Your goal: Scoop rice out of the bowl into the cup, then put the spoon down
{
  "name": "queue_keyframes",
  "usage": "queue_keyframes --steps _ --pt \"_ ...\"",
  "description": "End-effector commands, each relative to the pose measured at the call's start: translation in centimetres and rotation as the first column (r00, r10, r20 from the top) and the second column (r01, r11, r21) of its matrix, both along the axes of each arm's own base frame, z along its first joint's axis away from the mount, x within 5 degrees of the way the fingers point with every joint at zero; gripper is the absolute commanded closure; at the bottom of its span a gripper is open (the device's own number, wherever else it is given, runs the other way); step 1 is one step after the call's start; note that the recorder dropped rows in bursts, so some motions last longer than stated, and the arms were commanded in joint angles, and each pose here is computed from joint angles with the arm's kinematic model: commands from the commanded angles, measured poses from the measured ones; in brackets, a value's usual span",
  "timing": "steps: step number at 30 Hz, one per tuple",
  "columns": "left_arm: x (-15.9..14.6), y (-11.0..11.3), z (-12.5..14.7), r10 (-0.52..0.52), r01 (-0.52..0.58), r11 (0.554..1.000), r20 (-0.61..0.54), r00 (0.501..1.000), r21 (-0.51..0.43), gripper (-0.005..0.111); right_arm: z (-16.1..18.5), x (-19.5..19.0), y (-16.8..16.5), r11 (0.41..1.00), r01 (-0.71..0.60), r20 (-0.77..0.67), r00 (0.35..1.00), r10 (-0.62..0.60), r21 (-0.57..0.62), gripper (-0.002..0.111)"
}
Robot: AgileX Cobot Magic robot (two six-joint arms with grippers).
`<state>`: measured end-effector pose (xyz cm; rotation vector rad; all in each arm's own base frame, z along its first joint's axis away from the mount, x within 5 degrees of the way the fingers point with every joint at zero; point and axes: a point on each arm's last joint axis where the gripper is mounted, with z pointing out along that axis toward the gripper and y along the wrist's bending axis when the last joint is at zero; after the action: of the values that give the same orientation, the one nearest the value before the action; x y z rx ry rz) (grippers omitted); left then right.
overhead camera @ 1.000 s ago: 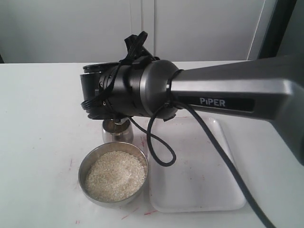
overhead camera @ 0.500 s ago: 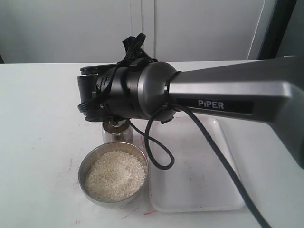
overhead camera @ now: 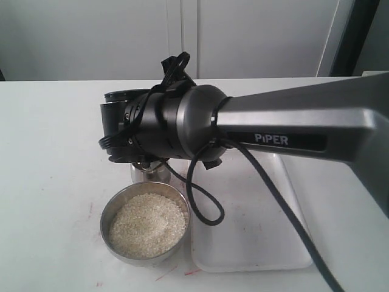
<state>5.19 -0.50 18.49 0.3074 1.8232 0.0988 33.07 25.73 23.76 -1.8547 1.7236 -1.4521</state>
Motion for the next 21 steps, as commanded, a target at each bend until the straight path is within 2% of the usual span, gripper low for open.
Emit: queue_keyframes --steps 1,3,12,17,19,21 --pt "-0.13 -0.04 -0.72 -0.005 0.005 1.0 -0.061 0.998 -0.003 0.092 0.93 -0.07 -0.02 0.999 0.014 0.082 0.996 -0.017 0.036 0.108" --pt "-0.13 -0.04 -0.72 -0.005 0.005 1.0 -0.061 0.998 -0.003 0.092 0.71 -0.34 0.03 1.0 0.008 0.034 0.999 -0.009 0.027 0.108" --pt "-0.13 -0.04 -0.72 -0.005 0.005 1.0 -0.061 0.998 -0.003 0.092 1.17 -0.2 -0.09 1.0 0.007 0.068 0.998 -0.009 0.03 0.108" --pt "-0.13 -0.04 -0.72 -0.005 0.005 1.0 -0.061 0.998 -0.003 0.092 1.32 -0.68 -0.25 0.995 0.038 0.025 0.999 -0.04 0.088 0.108" --pt "-0.13 -0.04 -0.72 -0.005 0.005 1.0 -0.061 0.998 -0.003 0.092 1.19 -0.75 -0.24 0.997 0.026 0.0 1.0 -0.026 0.067 0.108" --pt "-0.13 -0.04 -0.72 -0.005 0.005 1.0 -0.061 0.998 -0.003 0.092 1.53 -0.42 -0.38 0.997 0.027 0.07 0.997 -0.031 0.067 0.108"
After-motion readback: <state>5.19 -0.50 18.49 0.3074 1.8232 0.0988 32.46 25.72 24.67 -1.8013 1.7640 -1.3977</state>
